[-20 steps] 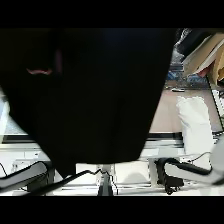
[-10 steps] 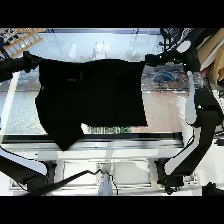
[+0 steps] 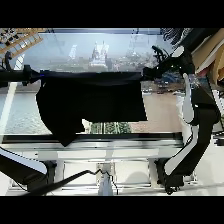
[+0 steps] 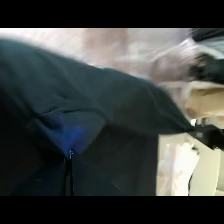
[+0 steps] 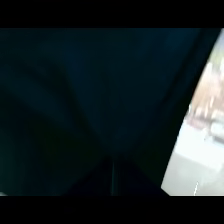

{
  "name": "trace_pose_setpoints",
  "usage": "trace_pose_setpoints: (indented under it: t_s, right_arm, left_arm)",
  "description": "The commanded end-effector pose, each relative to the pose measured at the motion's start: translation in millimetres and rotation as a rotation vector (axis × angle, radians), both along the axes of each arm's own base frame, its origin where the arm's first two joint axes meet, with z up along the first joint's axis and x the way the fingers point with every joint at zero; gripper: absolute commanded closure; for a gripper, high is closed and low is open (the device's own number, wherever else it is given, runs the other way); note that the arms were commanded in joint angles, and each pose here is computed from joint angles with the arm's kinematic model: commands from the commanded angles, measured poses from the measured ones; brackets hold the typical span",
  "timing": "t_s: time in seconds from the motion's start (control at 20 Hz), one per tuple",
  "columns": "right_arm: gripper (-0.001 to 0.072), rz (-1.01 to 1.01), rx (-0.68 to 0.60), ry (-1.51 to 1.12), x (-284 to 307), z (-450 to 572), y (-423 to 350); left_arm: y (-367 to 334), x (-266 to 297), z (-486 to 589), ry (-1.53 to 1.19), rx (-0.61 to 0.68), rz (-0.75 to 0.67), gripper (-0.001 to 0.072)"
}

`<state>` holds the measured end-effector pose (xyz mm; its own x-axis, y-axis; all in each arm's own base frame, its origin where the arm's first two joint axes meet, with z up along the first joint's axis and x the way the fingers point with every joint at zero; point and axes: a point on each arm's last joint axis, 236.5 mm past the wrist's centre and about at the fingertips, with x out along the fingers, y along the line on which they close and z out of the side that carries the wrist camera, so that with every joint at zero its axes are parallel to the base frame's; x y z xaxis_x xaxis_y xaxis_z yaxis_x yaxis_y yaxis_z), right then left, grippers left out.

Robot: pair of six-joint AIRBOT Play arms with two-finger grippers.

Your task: Fold the clothes and pants, and hang the long-sleeved shirts on hangers.

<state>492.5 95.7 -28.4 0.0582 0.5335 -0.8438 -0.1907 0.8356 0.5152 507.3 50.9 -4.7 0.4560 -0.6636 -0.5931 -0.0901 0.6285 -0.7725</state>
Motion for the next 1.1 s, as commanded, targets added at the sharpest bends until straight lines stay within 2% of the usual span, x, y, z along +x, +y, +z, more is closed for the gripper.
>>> trace_pose_setpoints:
  t_s: [0.0, 0.05, 0.1, 0.15, 0.2, 0.25, 0.35, 0.4, 0.45, 0.5, 0.6, 0.8, 0.9, 1.05]
  right_arm:
    - [0.0701, 0.023, -0.013, 0.161, -36.7, -25.4, 6.9]
    - [0.07, 0.032, -0.013, 0.182, -42.4, -32.4, 11.5]
    - [0.0644, 0.041, -0.017, 0.185, -44.8, -37.8, 16.2]
    - [0.0501, 0.043, -0.018, 0.172, -42.5, -39.0, 20.0]
    - [0.038, 0.037, -0.01, 0.15, -37.7, -37.0, 23.4]
    - [0.0359, 0.029, -0.01, 0.13, -33.7, -34.3, 23.4]
    - [0.0358, 0.035, -0.019, 0.139, -39.1, -26.9, 16.8]
    - [0.0355, 0.037, -0.02, 0.16, -45.7, -23.6, 10.3]
    - [0.0355, 0.034, -0.02, 0.183, -53.8, -20.7, 3.0]
    - [0.0355, 0.016, -0.016, 0.202, -63.0, -19.2, -5.0]
    - [0.0354, -0.012, -0.007, 0.231, -90.4, -19.9, -20.2]
    - [0.0354, -0.074, 0.019, 0.275, -165.6, -38.4, -44.1]
    - [0.0355, -0.076, 0.045, 0.295, -192.8, -52.2, -43.5]
    - [0.0355, -0.064, 0.057, 0.294, -206.0, -70.4, -36.9]
  left_arm:
    - [8.6, -22.3, -17.7, 0.11, 0.01, -0.02, 0.07]
    - [6.0, -23.2, -19.6, 0.123, 0.002, -0.022, 0.0699]
    - [4.3, -22.9, -21.3, 0.126, 0.0, -0.025, 0.0656]
    - [4.1, -22.8, -21.6, 0.126, -0.001, -0.025, 0.0398]
    - [4.2, -23.0, -21.1, 0.126, -0.001, -0.025, 0.0052]
    - [3.9, -24.5, -20.5, 0.138, -0.009, -0.021, 0.0015]
    - [7.7, -41.2, -20.1, 0.203, -0.043, -0.031, 0.0023]
    - [15.1, -61.4, -25.8, 0.273, -0.025, -0.058, 0.0098]
    - [25.8, -86.1, -33.5, 0.353, 0.021, -0.087, 0.0206]
    - [40.0, -113.0, -41.9, 0.434, 0.085, -0.088, 0.0232]
    - [56.5, -158.4, -51.4, 0.506, 0.168, -0.037, 0.0232]
    - [35.6, -232.3, -64.0, 0.47, 0.194, 0.011, 0.0232]
    - [27.8, -247.4, -79.2, 0.448, 0.235, 0.07, 0.0227]
    - [6.5, -265.3, -92.2, 0.449, 0.235, 0.032, 0.019]
